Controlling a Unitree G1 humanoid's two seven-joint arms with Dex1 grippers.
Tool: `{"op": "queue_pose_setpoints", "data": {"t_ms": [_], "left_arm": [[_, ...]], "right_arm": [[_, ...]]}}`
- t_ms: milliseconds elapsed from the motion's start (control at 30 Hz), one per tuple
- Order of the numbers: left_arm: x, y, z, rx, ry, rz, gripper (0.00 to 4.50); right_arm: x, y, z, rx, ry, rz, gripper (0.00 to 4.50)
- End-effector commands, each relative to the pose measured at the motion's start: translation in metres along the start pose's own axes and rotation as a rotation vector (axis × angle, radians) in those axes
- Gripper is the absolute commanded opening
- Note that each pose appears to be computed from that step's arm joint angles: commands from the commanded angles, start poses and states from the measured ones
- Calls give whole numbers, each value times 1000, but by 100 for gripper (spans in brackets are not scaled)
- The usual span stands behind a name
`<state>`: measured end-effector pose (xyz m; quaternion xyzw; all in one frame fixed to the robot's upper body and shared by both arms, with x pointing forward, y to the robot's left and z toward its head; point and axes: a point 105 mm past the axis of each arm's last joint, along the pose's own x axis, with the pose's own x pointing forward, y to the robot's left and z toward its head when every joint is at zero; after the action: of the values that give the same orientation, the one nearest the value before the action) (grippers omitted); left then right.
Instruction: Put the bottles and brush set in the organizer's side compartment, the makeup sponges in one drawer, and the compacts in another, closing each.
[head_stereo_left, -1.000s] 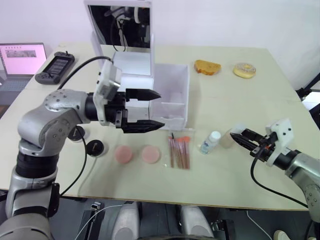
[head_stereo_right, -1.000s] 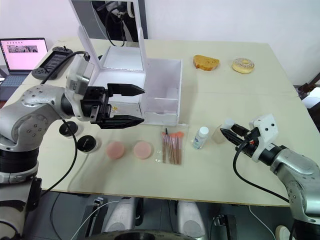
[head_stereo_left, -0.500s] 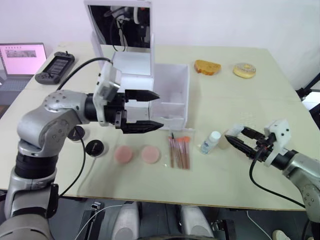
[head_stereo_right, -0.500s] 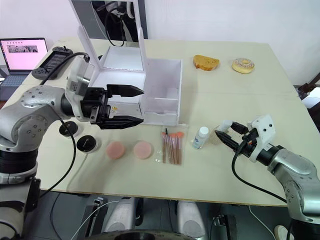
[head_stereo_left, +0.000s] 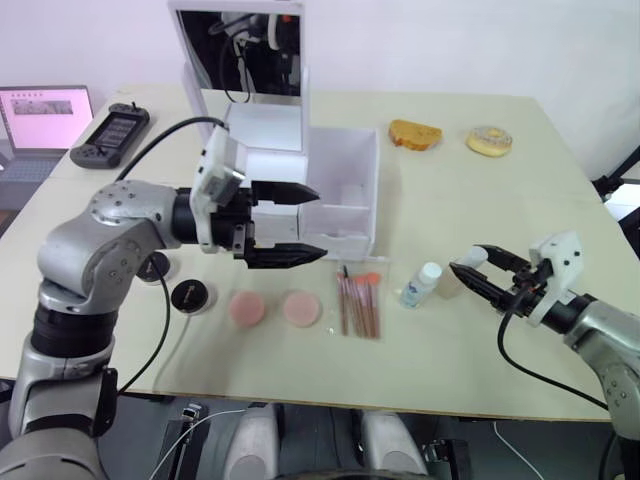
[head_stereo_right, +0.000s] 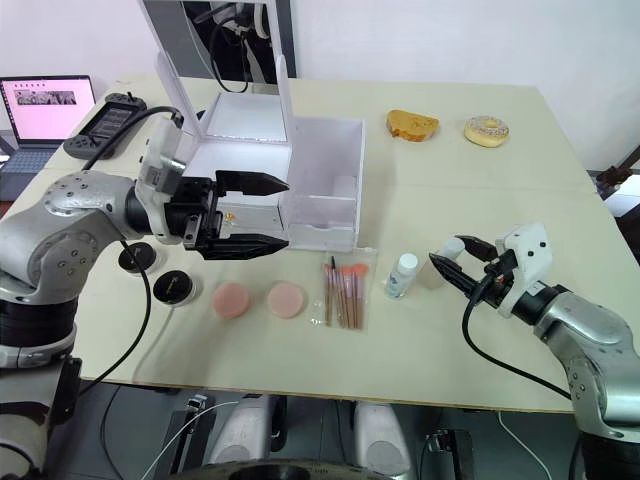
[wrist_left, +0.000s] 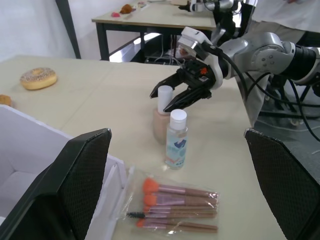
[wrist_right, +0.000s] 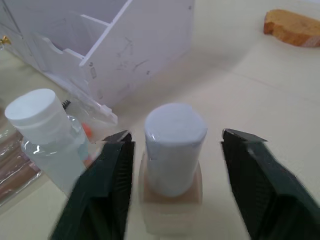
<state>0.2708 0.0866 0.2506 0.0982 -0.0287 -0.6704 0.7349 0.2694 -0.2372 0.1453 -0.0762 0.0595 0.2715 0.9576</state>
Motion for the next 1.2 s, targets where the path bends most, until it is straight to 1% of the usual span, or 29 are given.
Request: {"op": "queue_pose_setpoints", "data": {"t_ms": [33, 267, 333, 400, 500, 567, 667, 700, 767, 833, 900, 1000, 1100, 1167, 1200], "left_arm": [[0, -1, 8, 47, -11, -5, 450], [-3, 2, 6, 47, -7, 9, 450], [-8, 5, 6, 40, -8, 33, 450], [-15, 9, 4, 39, -3, 68, 450], [-31, 15, -4, 29, 19, 133, 450], [-41, 17, -8, 23, 31, 174, 450], [-57, 17, -16, 15, 49, 252, 450], [-61, 16, -18, 13, 55, 272, 450], [-68, 13, -22, 9, 63, 312, 450], [-72, 9, -24, 7, 63, 345, 450], [-76, 7, -24, 7, 58, 380, 450], [-83, 5, -19, 11, 18, 444, 450], [-86, 0, -16, 5, -14, 474, 450], [-87, -3, -17, -2, -17, 481, 450], [-87, -5, -17, -4, -15, 485, 450]], "right_arm": [[-3, 0, 7, -19, -29, -10, 82], [-3, 3, 23, -33, -63, 20, 78], [-5, -3, 40, -57, -88, 17, 78], [-4, -9, 54, -36, -83, 24, 78], [6, -8, 89, -55, -115, 74, 78], [16, -2, 113, -71, -145, 127, 78], [40, 10, 150, -116, -197, 163, 78], [47, 14, 159, -126, -207, 171, 78], [61, 25, 171, -152, -188, 203, 78], [71, 37, 180, -160, -178, 251, 78], [77, 53, 189, -166, -194, 330, 78], [81, 77, 197, -199, -224, 459, 78], [83, 96, 192, -227, -192, 592, 78], [86, 99, 184, -240, -153, 643, 78], [90, 98, 178, -280, -121, 651, 78]]}}
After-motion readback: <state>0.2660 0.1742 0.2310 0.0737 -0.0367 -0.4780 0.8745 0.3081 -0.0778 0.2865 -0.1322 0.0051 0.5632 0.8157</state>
